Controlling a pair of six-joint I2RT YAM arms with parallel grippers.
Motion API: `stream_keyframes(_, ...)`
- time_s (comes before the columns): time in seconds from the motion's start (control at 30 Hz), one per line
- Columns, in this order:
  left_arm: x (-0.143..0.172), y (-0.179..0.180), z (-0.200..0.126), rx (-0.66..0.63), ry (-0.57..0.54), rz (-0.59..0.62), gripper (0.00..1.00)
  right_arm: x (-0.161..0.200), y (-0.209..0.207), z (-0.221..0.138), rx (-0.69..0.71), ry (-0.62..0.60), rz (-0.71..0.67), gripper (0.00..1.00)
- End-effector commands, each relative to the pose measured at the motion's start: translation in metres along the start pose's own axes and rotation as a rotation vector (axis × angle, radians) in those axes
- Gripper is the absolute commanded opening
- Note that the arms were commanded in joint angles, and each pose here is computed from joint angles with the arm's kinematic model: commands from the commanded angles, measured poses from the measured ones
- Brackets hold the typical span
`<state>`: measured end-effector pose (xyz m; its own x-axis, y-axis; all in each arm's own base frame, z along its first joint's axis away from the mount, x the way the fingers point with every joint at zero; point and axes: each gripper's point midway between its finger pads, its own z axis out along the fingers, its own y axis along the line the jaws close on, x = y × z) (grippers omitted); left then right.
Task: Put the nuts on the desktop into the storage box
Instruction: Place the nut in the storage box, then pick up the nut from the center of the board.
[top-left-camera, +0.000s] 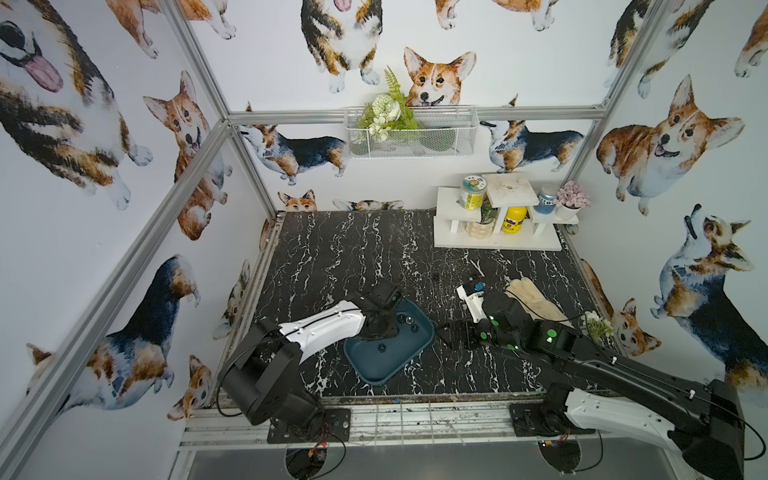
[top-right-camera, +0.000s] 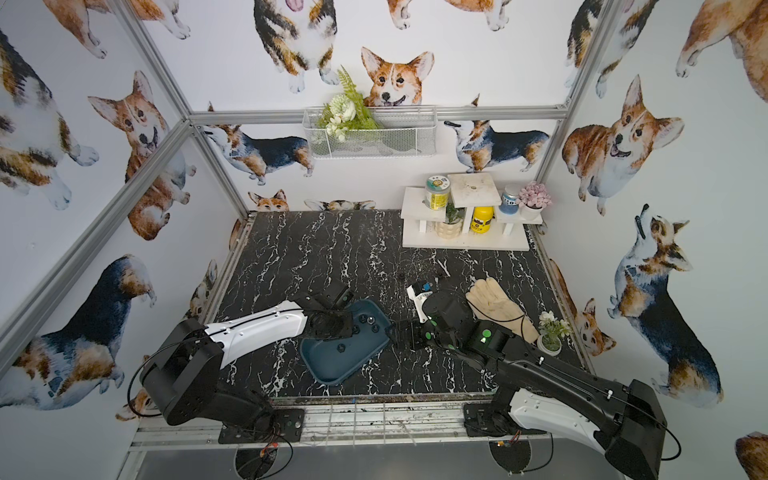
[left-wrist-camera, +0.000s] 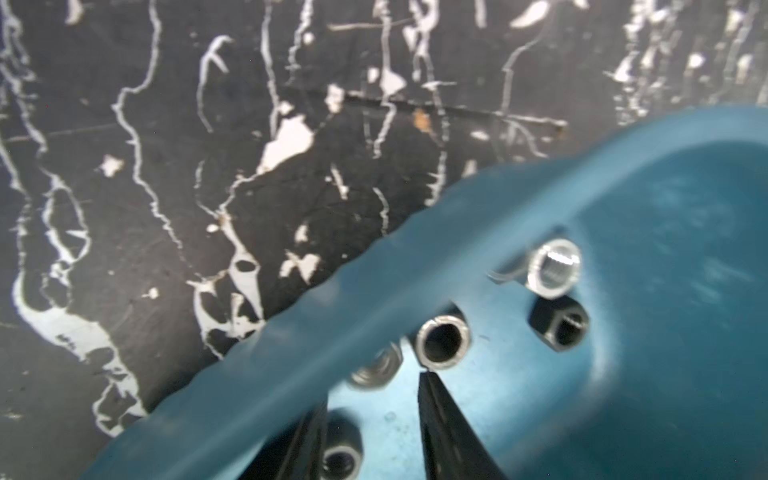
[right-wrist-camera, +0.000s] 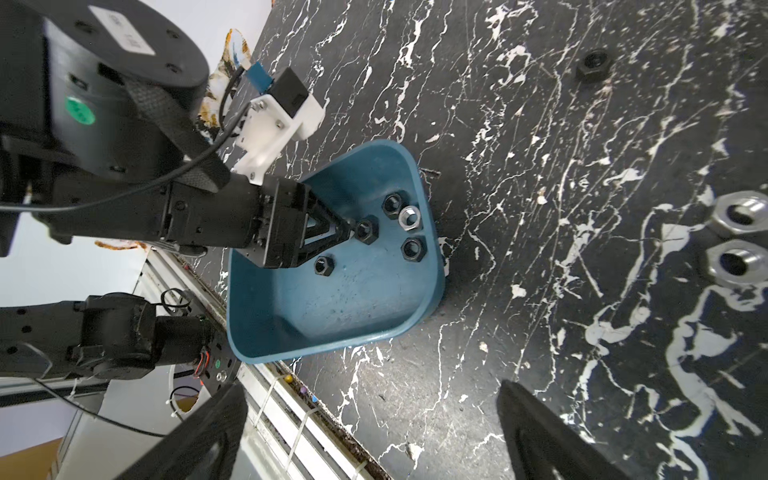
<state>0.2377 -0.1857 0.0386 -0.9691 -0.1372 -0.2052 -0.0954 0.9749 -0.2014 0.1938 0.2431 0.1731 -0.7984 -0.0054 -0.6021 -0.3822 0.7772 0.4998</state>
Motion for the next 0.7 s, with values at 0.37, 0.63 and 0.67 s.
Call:
stream_keyframes(0.37,-0.031,-0.027,-0.064,0.088,-0.197,0.141,0.49,0.001,-0.117,0.006,0.448,-0.015,0.320,1.00)
stream_keyframes(0.63,-0.053,-0.068,-0.127,0.333,-0.442,0.344,0.73,0.001,-0.168,0.007,0.664,0.012,0.417,0.98)
stream_keyframes(0.67,-0.055,-0.073,-0.133,0.367,-0.479,0.351,0.80,-0.004,-0.169,0.010,0.661,0.009,0.411,0.97)
